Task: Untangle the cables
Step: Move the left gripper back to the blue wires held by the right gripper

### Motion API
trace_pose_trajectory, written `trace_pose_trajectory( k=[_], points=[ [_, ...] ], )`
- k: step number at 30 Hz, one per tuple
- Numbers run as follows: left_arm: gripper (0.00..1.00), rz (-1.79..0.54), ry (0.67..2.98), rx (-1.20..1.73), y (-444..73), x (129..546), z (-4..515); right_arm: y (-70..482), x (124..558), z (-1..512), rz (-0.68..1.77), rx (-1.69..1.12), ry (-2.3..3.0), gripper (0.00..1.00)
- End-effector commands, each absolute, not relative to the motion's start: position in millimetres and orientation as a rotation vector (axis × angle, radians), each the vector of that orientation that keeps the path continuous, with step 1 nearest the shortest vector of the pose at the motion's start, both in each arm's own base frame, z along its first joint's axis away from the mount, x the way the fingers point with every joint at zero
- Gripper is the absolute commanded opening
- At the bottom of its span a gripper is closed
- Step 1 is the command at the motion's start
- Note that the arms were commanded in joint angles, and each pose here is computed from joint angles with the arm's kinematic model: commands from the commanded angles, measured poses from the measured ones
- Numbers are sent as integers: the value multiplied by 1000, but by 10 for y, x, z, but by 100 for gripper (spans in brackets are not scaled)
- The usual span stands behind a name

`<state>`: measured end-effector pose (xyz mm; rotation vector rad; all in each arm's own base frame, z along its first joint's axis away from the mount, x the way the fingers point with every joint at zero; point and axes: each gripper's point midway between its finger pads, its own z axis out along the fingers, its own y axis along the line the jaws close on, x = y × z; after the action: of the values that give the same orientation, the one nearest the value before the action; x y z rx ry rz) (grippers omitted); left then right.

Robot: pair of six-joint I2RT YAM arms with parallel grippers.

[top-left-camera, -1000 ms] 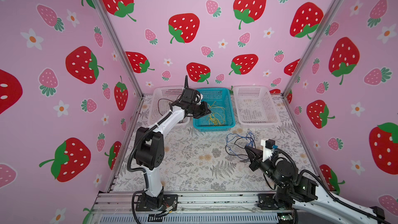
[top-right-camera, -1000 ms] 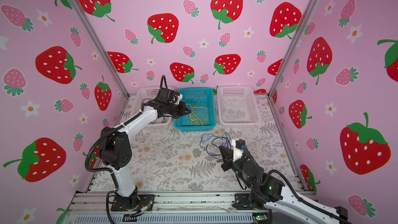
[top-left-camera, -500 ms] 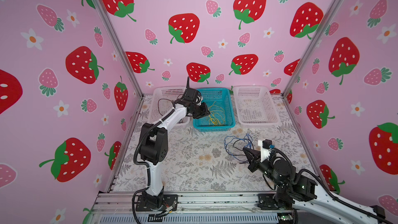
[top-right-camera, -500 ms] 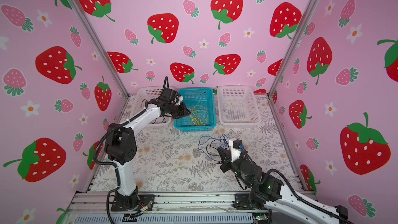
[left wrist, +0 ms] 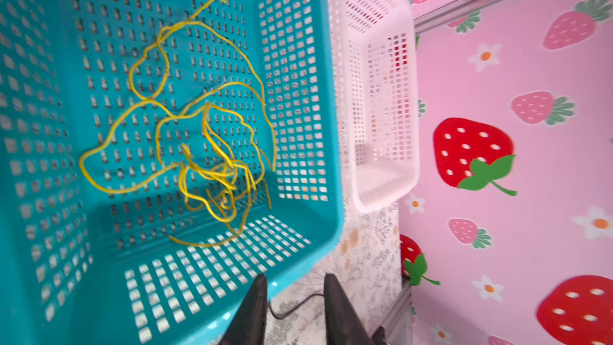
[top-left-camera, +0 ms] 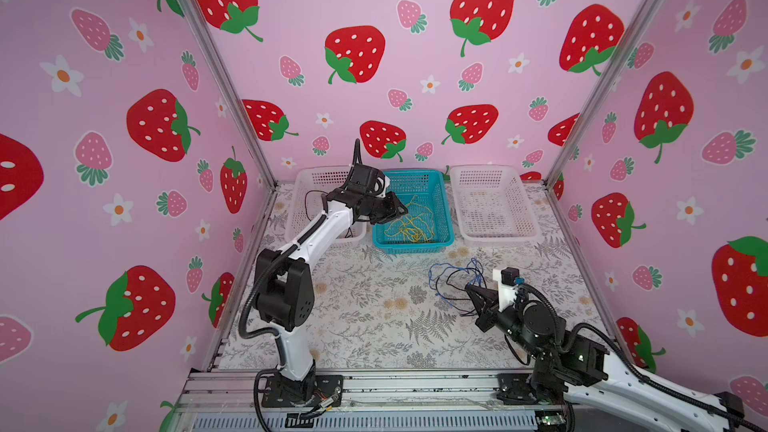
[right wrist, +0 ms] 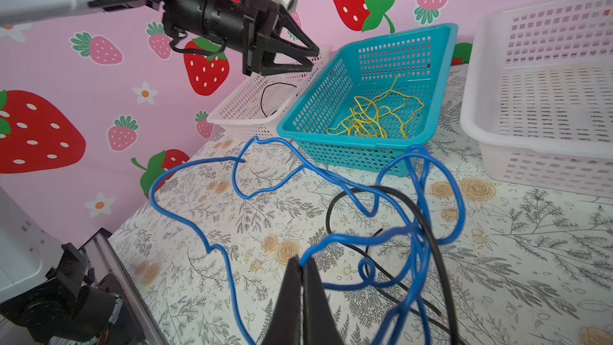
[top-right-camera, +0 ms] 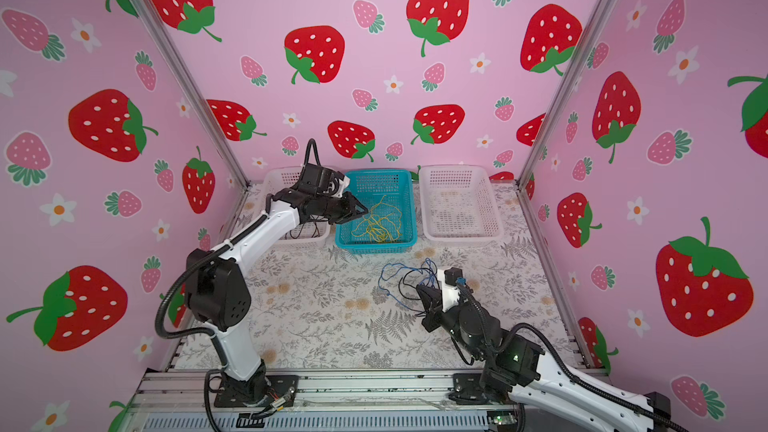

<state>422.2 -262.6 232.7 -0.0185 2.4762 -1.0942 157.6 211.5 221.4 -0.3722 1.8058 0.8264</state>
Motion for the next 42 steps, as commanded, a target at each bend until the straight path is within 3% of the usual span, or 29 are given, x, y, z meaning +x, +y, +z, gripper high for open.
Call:
trace_pose_trajectory(
  k=[1,9,18,34,42],
  points=[
    [36,-1211,2394,43,-2747,3858,2682,2116,1589,2426,872,-331,1759,0],
    [41,-1328,2374,163,-2890,2885,2621,2152,1598,2430,866,-348,1743,0],
    [46,-1513,2318,193,-2990,2215,2480,2217,1605,2387,864,-371,1739,0],
    [47,-1528,2215,-5,-2803,2051,2573,2278,1629,2293,848,-382,1759,0],
    [48,-1563,2252,84,-3014,1906,2586,2285,1630,2267,850,-380,1764,0]
  ],
)
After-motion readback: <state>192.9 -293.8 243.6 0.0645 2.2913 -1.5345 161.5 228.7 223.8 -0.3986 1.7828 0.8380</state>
